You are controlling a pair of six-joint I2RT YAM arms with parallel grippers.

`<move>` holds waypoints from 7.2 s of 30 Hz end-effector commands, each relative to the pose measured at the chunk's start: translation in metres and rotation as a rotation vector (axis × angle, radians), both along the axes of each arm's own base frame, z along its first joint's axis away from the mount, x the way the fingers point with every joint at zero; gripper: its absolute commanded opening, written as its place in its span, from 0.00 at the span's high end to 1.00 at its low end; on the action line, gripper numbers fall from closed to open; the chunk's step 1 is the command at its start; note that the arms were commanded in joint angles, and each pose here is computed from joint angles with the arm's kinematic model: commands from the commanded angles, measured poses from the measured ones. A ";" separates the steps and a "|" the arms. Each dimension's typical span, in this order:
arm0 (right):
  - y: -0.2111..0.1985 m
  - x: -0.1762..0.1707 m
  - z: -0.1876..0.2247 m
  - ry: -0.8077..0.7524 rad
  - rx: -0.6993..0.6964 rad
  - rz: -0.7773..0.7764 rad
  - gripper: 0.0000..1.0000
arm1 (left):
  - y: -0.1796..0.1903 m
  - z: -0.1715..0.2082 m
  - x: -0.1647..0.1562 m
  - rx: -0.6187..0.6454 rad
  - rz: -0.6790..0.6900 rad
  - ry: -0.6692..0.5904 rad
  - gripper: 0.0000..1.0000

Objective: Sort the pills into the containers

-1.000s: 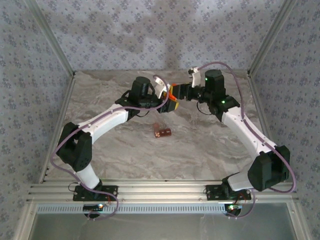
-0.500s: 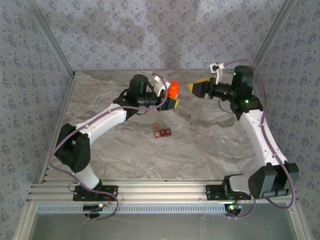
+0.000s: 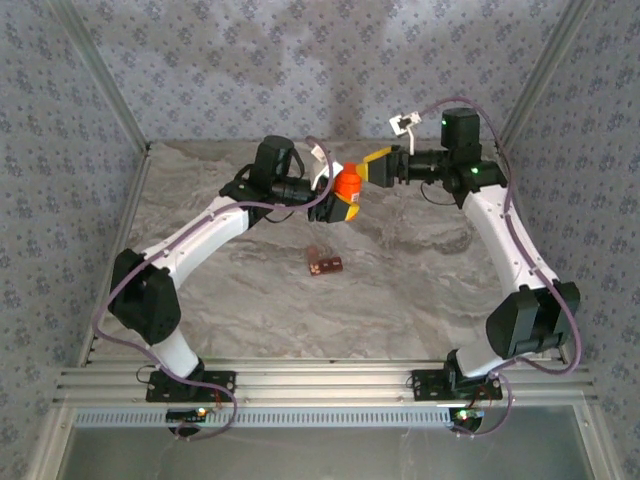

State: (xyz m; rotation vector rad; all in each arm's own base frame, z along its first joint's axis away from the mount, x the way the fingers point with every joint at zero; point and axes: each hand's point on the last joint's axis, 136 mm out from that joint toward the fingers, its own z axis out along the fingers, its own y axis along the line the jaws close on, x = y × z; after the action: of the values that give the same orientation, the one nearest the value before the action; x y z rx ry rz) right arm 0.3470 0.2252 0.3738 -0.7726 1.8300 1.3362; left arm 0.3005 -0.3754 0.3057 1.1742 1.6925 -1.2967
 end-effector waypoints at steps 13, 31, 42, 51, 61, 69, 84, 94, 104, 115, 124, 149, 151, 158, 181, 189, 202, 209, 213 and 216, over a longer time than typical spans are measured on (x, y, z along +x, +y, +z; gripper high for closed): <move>0.025 -0.005 -0.006 0.014 -0.031 0.081 0.32 | -0.003 0.015 -0.008 -0.027 -0.067 -0.025 1.00; 0.019 -0.017 -0.002 0.000 -0.030 0.073 0.30 | -0.005 0.013 -0.007 -0.026 -0.063 -0.020 1.00; 0.017 -0.017 -0.011 0.019 -0.039 0.051 0.55 | -0.005 0.016 -0.003 -0.029 -0.038 -0.035 1.00; 0.019 0.000 -0.051 0.068 -0.158 -0.198 0.61 | -0.002 0.014 0.023 -0.026 0.166 -0.116 1.00; 0.035 0.005 -0.074 0.113 -0.177 -0.272 0.59 | -0.014 0.008 0.027 -0.046 0.248 -0.146 1.00; 0.001 -0.007 -0.039 0.024 -0.105 -0.219 0.24 | -0.006 0.006 0.032 -0.027 0.266 -0.138 1.00; -0.028 -0.018 0.006 -0.047 0.014 -0.060 0.22 | -0.004 0.018 -0.007 -0.040 -0.011 -0.065 1.00; 0.000 -0.017 0.012 -0.053 -0.004 0.008 0.22 | -0.007 0.017 -0.013 -0.033 -0.046 -0.045 1.00; 0.014 -0.015 -0.003 -0.030 -0.056 0.020 0.25 | -0.007 0.017 -0.013 -0.032 -0.048 -0.044 1.00; 0.018 -0.017 -0.013 -0.003 -0.068 0.025 0.49 | -0.008 0.019 -0.009 -0.033 -0.025 -0.056 1.00; 0.025 0.002 -0.049 0.055 -0.140 -0.221 0.53 | -0.007 0.020 0.018 -0.026 0.167 -0.117 1.00; -0.032 -0.017 -0.003 -0.050 0.024 -0.142 0.20 | -0.005 0.020 0.014 -0.058 0.144 -0.118 1.00; -0.034 -0.018 -0.001 -0.056 0.028 -0.113 0.20 | -0.005 0.023 0.003 -0.066 0.076 -0.104 1.00; -0.017 -0.027 0.010 -0.056 0.026 0.003 0.20 | -0.008 0.025 -0.019 -0.058 -0.083 -0.028 1.00; 0.013 -0.021 -0.001 -0.025 -0.031 0.043 0.47 | -0.009 0.023 -0.020 -0.044 -0.086 -0.022 1.00; 0.019 -0.002 -0.041 0.040 -0.131 -0.186 0.58 | -0.011 0.017 0.013 -0.012 0.123 -0.084 1.00; 0.023 0.002 -0.052 0.040 -0.121 -0.283 0.39 | -0.015 0.010 0.022 -0.025 0.240 -0.118 1.00; -0.027 -0.023 -0.009 -0.056 -0.021 -0.197 0.20 | -0.007 0.022 0.006 -0.037 0.131 -0.116 1.00; -0.025 -0.035 0.005 -0.063 0.013 -0.090 0.19 | -0.007 0.029 -0.009 -0.061 0.035 -0.097 1.00; -0.018 -0.038 0.007 -0.059 0.011 -0.037 0.18 | -0.008 0.032 -0.019 -0.067 -0.027 -0.073 1.00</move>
State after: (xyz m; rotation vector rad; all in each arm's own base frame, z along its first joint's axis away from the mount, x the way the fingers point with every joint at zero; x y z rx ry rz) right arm 0.3285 0.1958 0.3716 -0.6343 1.8204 1.1853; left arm 0.3055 -0.3853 0.2915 1.0955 1.7396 -1.2171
